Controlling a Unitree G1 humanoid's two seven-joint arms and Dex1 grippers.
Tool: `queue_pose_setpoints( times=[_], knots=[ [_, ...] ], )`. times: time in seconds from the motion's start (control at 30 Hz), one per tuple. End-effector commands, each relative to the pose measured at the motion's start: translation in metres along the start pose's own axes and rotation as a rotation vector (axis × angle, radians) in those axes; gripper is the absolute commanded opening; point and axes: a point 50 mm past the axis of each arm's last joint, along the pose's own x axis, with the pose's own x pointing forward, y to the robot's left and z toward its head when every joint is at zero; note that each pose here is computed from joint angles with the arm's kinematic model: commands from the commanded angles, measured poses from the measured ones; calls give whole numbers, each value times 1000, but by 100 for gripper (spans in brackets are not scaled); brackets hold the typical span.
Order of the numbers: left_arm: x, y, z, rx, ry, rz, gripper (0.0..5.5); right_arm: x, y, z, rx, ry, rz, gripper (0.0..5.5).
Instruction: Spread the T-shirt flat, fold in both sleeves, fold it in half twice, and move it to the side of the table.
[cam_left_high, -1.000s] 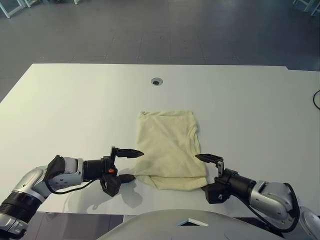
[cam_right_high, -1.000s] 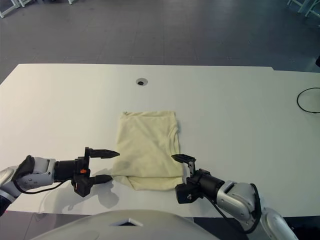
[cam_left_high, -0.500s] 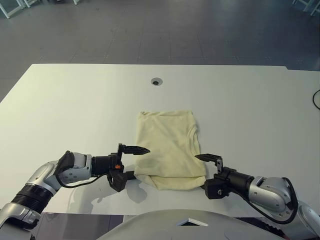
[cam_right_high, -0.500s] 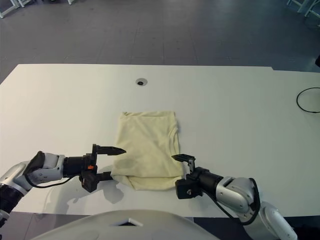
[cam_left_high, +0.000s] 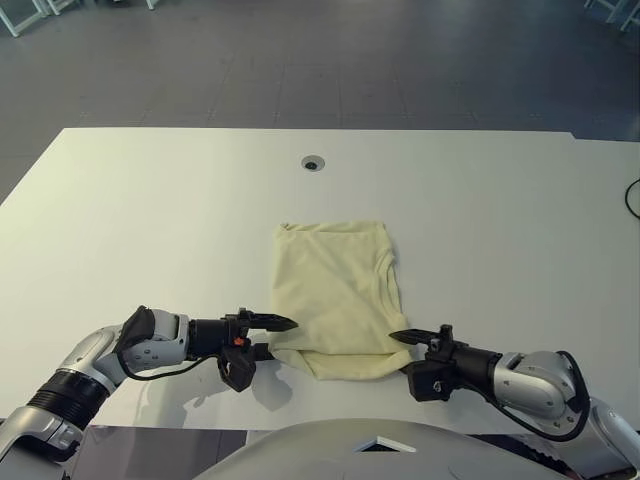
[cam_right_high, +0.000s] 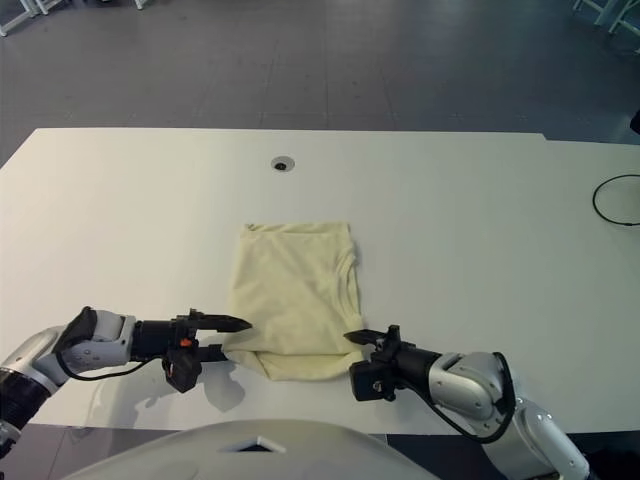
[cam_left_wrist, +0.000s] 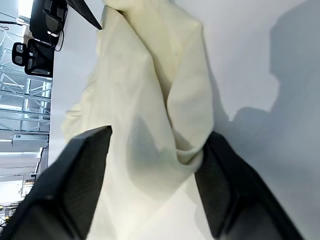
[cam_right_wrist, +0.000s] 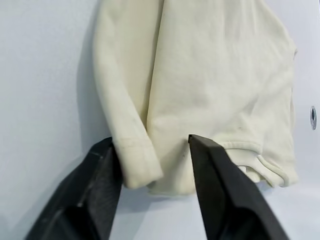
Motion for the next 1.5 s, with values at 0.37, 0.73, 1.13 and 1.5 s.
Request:
queue_pose_setpoints(
  times=[0.37, 0.73, 1.13, 1.5],
  knots=[
    [-2, 1, 0, 2, 14, -3, 29, 5, 23, -26, 111, 182, 131, 3],
    [-9, 3, 6, -39, 12, 4, 15, -11, 4, -14, 170, 58, 97, 3],
    [-15, 15, 24, -84, -33, -19, 15, -31, -11, -5, 192, -70, 182, 3],
    [-26, 12, 55, -226, -58, -137, 15, -57, -31, 7, 319, -195, 259, 3]
  ],
)
